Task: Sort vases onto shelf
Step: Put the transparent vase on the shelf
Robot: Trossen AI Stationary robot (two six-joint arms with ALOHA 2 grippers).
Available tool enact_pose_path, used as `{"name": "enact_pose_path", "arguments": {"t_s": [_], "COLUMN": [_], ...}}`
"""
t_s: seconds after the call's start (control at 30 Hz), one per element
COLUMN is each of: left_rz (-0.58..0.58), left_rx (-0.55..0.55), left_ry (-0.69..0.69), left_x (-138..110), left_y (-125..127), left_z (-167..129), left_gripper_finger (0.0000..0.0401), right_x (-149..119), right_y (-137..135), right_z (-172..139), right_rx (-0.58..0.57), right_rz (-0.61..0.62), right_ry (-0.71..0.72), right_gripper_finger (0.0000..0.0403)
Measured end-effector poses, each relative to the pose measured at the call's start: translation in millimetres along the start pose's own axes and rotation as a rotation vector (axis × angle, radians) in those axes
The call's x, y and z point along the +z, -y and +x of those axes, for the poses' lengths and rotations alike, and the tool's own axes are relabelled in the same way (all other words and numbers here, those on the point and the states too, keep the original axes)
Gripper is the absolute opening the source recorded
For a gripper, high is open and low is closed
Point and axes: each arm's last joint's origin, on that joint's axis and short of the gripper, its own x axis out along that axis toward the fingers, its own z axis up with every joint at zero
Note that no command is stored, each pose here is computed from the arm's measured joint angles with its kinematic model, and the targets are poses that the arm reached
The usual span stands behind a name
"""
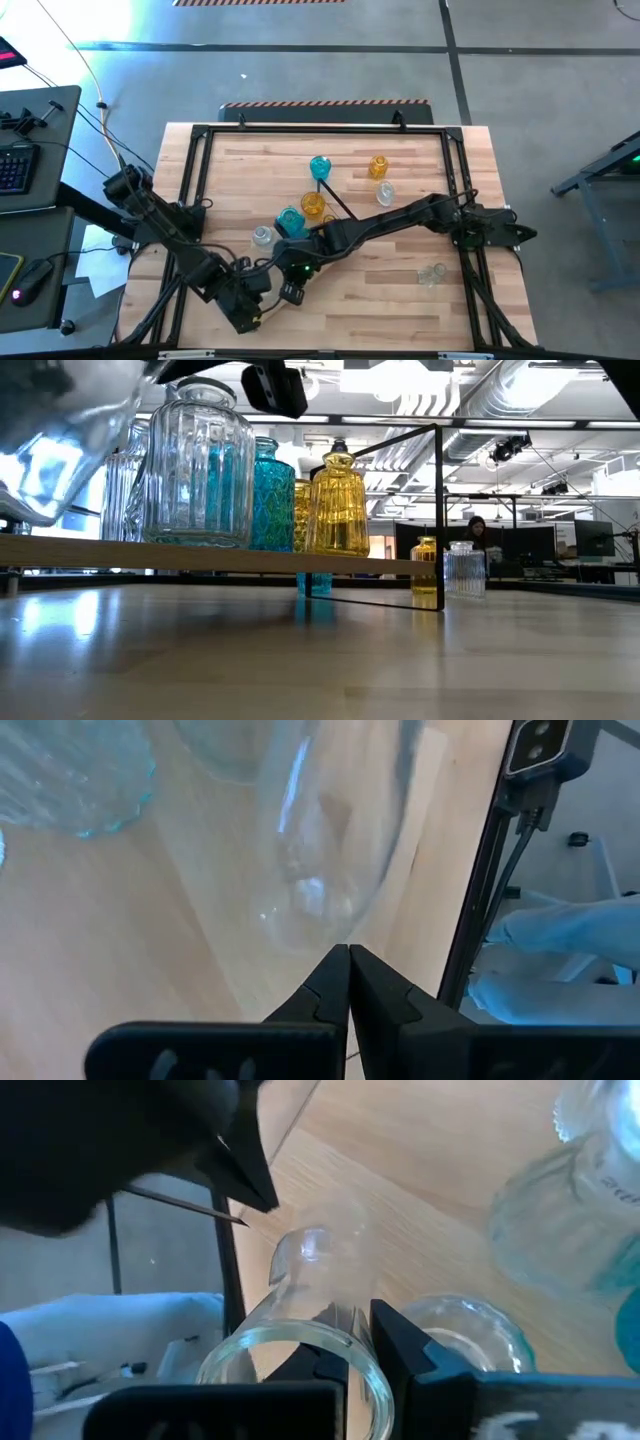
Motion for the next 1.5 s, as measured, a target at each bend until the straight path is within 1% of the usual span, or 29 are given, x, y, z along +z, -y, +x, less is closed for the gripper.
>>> {"name": "enact_pose_path", "arguments": {"t_s": [0.17,0.3,0.4,0.57,0.9,1.0,1.3,1.5], "left_rz": [0.011,0.018,0.018,0.010,0.018,0.026,0.028,0.026], "left_rx": [-0.033,-0.038,-0.034,-0.065,-0.045,-0.041,-0.026,-0.028], "left_ry": [-0.012,-0.023,-0.027,-0.037,-0.026,-0.026,-0.012,-0.014], "left_x": [4.2,3.8,2.2,-1.9,-2.2,-1.5,-0.5,-0.5], "left_y": [0.2,0.0,-1.6,-4.6,-7.5,-8.4,-9.5,-9.4], "left_z": [0.6,1.2,3.9,13.5,15.8,16.0,16.7,16.7], "left_gripper_finger": [0.0000,0.0000,0.0000,0.0000,0.0000,0.0000,0.0000,0.0000], "right_x": [0.9,2.7,3.4,3.5,3.9,4.3,4.1,7.7], "right_y": [-0.1,0.2,-0.5,-0.1,0.3,-0.1,-2.1,-4.9], "right_z": [1.8,1.6,1.8,1.7,1.8,1.7,1.8,1.5], "right_rx": [0.009,0.013,0.021,0.014,0.019,0.029,0.059,0.087], "right_rz": [-0.001,-0.002,-0.003,0.000,-0.005,-0.008,-0.012,-0.020], "right_ry": [0.008,0.020,0.027,0.031,0.028,0.028,0.019,0.056], "right_gripper_finger": [0.0003,0.0003,0.0003,0.0003,0.0004,0.0015,0.0065,0.0074]}}
